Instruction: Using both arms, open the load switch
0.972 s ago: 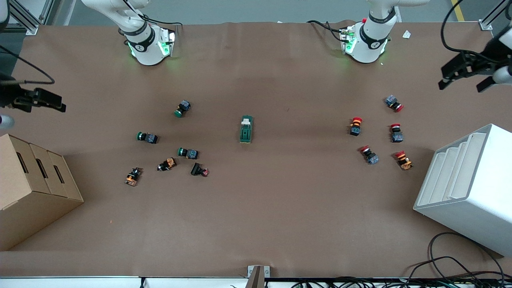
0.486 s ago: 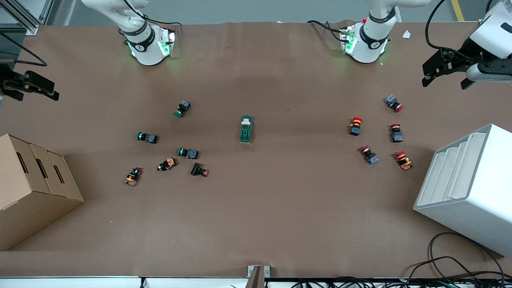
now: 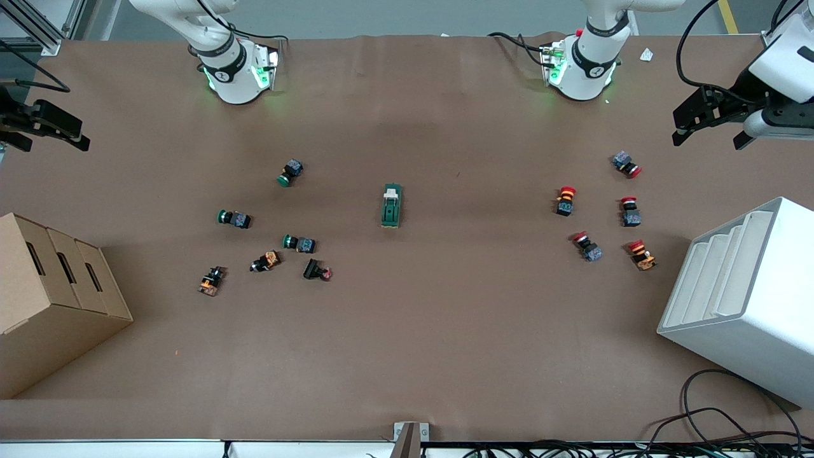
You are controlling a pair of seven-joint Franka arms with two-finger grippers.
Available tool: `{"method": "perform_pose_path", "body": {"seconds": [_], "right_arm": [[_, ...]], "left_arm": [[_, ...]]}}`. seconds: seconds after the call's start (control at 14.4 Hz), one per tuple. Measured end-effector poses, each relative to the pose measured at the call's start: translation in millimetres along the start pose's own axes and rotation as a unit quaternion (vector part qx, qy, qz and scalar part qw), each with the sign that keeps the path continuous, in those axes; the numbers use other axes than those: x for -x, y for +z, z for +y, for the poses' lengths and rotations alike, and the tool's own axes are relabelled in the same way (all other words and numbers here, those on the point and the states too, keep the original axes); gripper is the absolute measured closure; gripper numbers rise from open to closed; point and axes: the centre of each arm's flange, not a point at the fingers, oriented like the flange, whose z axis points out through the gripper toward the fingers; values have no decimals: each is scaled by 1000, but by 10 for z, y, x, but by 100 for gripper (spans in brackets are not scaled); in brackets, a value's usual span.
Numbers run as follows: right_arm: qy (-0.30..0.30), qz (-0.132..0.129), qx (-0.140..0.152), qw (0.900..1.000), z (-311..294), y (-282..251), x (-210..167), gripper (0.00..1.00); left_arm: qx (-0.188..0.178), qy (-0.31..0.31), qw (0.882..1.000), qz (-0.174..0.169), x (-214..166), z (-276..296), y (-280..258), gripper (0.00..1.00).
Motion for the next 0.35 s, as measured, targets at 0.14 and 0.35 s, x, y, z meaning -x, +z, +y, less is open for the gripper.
{"method": "perform_pose_path", "body": {"seconds": [0.14, 0.35], "right_arm": [[-1, -3, 0, 1000, -8, 15, 10, 0], [-1, -6, -1, 1000, -9, 43, 65, 0]], "left_arm": [[0, -1, 1000, 3, -8, -16, -11, 0], [0, -2, 1000, 7, -13, -45, -41, 0]]}}
